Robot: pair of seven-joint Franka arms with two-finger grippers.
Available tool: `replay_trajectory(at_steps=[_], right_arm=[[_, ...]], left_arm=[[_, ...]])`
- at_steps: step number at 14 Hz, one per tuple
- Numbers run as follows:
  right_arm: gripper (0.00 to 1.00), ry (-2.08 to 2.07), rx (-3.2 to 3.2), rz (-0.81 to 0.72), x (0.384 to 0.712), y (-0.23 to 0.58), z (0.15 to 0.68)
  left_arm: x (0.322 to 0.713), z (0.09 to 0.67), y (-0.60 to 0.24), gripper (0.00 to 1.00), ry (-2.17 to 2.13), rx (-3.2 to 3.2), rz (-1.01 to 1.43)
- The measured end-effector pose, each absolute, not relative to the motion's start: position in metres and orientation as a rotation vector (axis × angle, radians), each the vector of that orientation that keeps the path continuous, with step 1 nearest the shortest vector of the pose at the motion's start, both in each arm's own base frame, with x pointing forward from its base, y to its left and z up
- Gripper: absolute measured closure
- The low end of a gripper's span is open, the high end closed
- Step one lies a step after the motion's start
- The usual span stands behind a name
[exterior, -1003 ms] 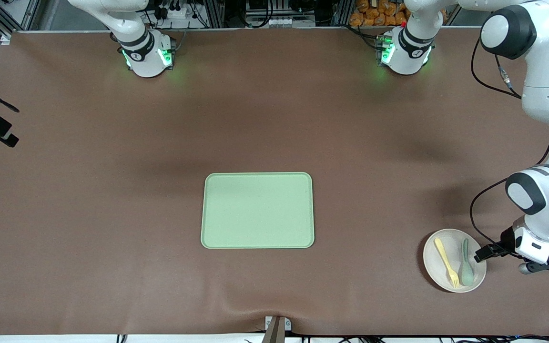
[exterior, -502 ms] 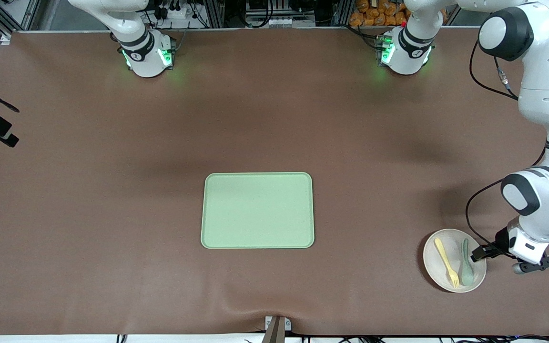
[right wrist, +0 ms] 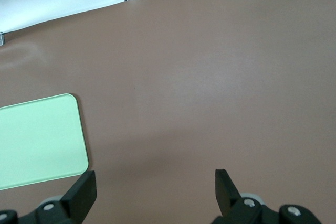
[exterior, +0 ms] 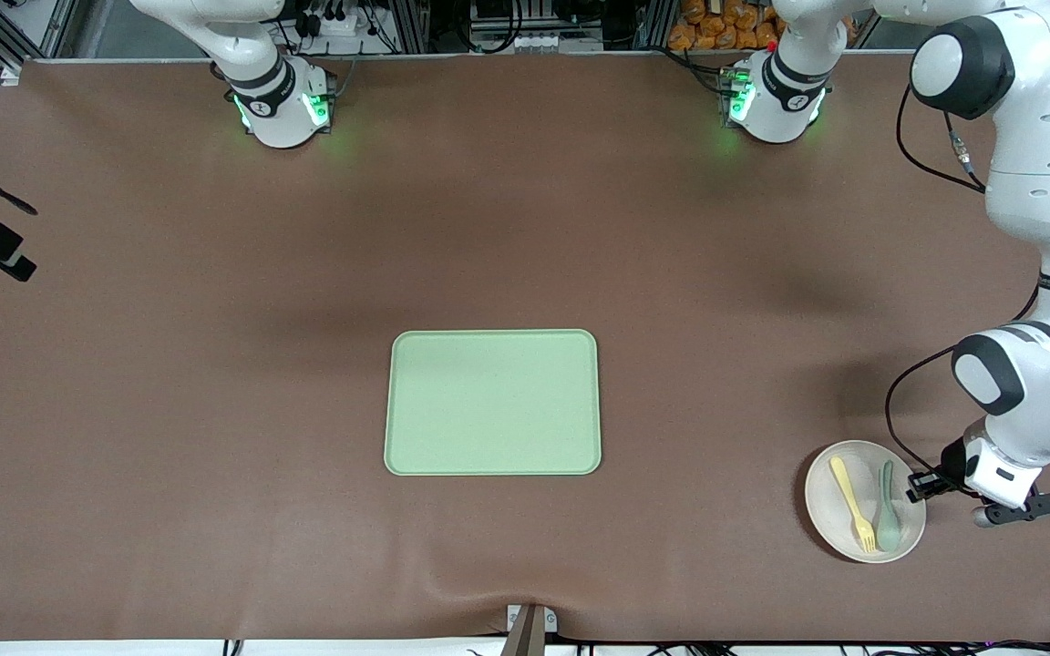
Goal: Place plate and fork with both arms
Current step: 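Lower the left gripper onto the plate rim and grasp it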
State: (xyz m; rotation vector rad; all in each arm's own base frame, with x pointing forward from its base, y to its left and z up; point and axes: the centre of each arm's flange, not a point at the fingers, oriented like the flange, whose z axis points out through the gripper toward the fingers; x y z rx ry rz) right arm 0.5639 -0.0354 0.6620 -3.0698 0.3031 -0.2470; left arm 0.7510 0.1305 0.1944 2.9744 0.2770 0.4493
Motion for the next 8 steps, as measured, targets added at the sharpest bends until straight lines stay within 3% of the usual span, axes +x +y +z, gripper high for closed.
replay_trajectory(at_steps=[8], right_arm=[[0.00, 0.302, -3.070, -0.248, 0.564, -0.035, 0.662]], left_arm=[[0.751, 0.270, 0.080, 0.96, 0.197, 2.840, 0.275]])
